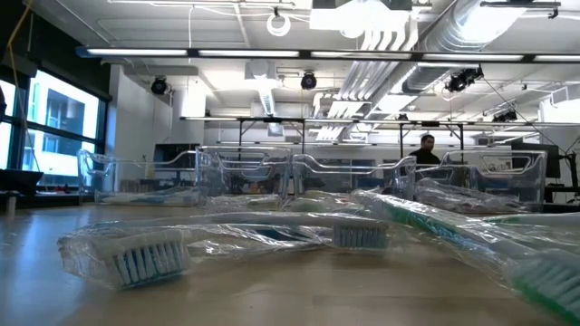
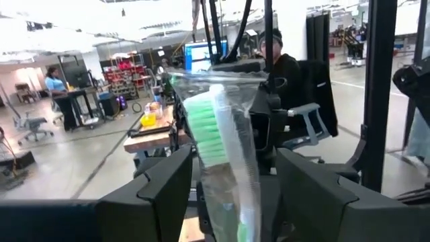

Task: Pick & Place Toothbrushes
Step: Put the green toothbrush into the middle left transparent bin

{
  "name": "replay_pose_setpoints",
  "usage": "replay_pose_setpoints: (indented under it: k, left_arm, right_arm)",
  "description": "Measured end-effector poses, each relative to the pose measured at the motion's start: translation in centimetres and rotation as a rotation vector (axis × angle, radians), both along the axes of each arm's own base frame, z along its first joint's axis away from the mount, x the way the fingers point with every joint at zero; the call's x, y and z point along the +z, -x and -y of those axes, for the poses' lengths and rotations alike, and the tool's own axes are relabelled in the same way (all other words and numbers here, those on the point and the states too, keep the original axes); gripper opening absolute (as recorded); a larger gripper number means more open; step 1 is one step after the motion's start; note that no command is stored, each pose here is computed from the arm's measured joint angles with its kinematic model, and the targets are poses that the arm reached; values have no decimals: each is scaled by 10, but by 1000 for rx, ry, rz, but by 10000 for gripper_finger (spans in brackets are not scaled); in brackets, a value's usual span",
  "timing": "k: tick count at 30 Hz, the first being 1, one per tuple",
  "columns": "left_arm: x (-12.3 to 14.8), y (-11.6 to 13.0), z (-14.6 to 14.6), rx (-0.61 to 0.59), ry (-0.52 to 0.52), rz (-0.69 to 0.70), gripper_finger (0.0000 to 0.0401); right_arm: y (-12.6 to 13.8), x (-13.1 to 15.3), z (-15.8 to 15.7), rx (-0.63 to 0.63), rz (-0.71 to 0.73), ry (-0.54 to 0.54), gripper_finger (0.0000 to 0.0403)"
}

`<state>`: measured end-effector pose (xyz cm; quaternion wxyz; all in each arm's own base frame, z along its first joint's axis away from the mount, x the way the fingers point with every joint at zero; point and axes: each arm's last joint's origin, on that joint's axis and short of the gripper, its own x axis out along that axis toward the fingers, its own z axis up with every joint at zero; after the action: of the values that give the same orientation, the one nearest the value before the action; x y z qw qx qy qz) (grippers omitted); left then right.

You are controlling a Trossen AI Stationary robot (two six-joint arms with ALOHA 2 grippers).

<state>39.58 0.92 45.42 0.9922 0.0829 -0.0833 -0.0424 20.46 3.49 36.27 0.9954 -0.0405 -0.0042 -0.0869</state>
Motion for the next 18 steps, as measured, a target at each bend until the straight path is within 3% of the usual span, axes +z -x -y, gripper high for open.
replay_pose_setpoints:
  k: [5, 18]
  left_arm:
    - [-2, 0, 0, -4, 28, -25, 195]
    - [-4, 0, 0, -4, 30, -47, 69]
  right_arm:
    - [0, 0, 0, -14, 0, -1, 19]
    - [0, 0, 1, -35, -2, -1, 19]
